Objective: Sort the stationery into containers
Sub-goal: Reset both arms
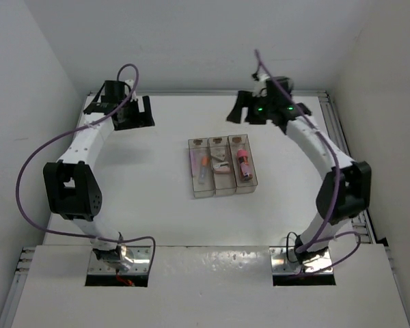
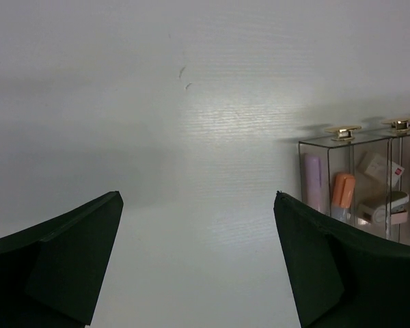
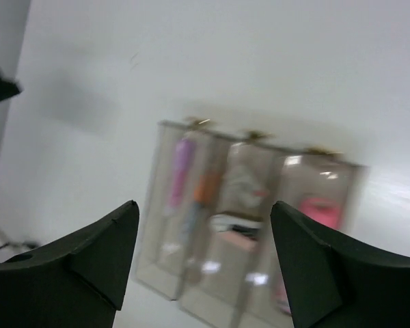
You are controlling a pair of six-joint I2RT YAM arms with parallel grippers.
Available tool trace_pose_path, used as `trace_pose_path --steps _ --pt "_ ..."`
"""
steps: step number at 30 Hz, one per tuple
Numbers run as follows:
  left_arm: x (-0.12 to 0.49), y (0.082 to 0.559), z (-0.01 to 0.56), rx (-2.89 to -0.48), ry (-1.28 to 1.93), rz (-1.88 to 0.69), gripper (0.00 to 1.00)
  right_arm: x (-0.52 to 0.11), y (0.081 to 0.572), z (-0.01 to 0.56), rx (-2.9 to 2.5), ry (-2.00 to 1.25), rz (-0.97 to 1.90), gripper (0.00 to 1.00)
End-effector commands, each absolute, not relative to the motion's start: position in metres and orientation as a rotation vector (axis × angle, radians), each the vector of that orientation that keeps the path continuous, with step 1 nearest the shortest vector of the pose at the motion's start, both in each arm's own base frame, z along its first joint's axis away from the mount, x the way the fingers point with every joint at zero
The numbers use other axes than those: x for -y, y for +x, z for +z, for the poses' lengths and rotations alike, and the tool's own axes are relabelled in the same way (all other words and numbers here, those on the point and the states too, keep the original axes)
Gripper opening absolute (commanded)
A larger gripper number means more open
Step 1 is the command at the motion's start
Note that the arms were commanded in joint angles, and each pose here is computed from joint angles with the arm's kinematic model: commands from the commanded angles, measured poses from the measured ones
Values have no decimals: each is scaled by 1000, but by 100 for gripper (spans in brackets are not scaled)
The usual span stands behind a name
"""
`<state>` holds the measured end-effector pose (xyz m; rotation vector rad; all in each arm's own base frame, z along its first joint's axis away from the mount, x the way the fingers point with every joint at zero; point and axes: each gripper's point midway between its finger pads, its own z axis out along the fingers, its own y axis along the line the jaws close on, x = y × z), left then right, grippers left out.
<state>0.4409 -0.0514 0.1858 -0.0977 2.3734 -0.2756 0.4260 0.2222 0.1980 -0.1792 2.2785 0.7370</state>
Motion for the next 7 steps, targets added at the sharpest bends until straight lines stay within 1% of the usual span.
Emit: trace_pose_path --steps 1,3,5,7 --pt "43 452 186 -2362 -105 -264 100 -123 428 212 -2229 -172 510 77" --pt "38 452 177 -2384 -120 -253 100 -87 422 209 -2233 -111 445 78" --pt "35 453 174 -2380 -110 -245 100 -43 413 191 -2268 -49 375 78" --pt "32 459 178 -2350 -96 -228 100 -17 404 181 -2285 9 337 78"
